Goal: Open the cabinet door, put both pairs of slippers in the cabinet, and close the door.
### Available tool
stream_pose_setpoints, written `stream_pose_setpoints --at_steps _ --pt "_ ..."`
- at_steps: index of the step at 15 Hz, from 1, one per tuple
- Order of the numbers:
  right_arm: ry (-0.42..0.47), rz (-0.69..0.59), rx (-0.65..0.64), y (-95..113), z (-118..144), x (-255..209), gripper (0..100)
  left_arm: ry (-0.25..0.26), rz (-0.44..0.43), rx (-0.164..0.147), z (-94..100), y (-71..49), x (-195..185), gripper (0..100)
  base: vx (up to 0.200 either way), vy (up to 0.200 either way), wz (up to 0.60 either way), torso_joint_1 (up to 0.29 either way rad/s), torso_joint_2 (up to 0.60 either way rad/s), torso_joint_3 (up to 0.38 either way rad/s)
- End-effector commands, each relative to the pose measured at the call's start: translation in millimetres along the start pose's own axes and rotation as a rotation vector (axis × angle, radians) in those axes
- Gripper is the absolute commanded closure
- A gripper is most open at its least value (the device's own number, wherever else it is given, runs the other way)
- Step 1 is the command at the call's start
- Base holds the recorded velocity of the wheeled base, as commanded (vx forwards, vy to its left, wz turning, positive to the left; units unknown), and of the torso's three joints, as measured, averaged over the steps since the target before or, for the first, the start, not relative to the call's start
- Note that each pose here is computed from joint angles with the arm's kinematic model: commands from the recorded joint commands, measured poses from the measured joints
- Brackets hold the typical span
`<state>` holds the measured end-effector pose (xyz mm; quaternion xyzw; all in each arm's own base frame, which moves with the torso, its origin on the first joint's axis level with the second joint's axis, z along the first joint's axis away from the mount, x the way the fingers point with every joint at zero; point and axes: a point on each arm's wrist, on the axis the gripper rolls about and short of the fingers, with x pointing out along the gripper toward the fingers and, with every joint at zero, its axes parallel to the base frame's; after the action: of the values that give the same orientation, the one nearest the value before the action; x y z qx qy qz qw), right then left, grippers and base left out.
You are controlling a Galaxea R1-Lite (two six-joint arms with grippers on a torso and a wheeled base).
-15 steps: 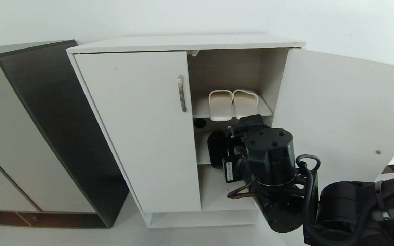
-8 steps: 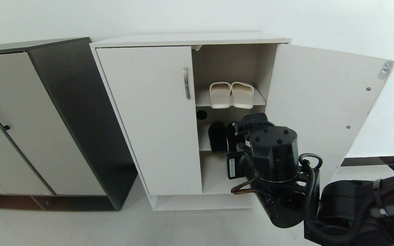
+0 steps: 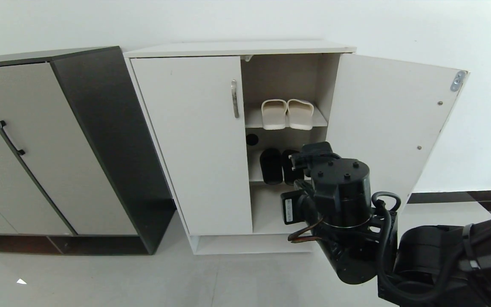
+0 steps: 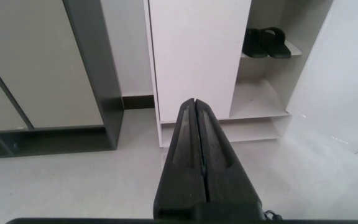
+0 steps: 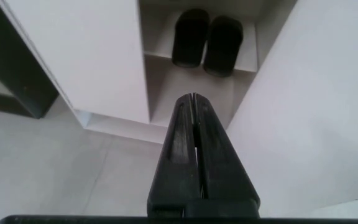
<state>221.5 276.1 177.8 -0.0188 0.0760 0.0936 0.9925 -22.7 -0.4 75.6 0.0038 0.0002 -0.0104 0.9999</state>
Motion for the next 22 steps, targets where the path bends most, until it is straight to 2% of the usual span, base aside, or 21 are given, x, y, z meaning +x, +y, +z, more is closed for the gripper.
stream_pose_setpoints --at_steps 1,11,14,22 --pt "0.003 -0.001 -0.002 -0.4 -1.2 1.4 100 0.0 -0.001 0.0 0.0 0.0 0.0 100 0.0 0.0 0.0 0.0 0.0 0.0" --pt "0.009 -0.007 -0.018 -0.9 -3.2 3.6 100 0.0 -0.001 0.0 0.0 0.0 0.0 100 0.0 0.0 0.0 0.001 -0.02 -0.018" --pt "0.008 -0.006 -0.017 -0.9 -3.1 3.6 100 0.0 -0.001 0.0 0.0 0.0 0.0 100 0.0 0.0 0.0 0.025 -0.19 -0.325" --pt "0.009 -0.01 -0.019 -1.7 -3.1 4.2 100 0.0 -0.001 0.0 0.0 0.0 0.0 100 0.0 0.0 0.0 0.093 -0.49 -0.351"
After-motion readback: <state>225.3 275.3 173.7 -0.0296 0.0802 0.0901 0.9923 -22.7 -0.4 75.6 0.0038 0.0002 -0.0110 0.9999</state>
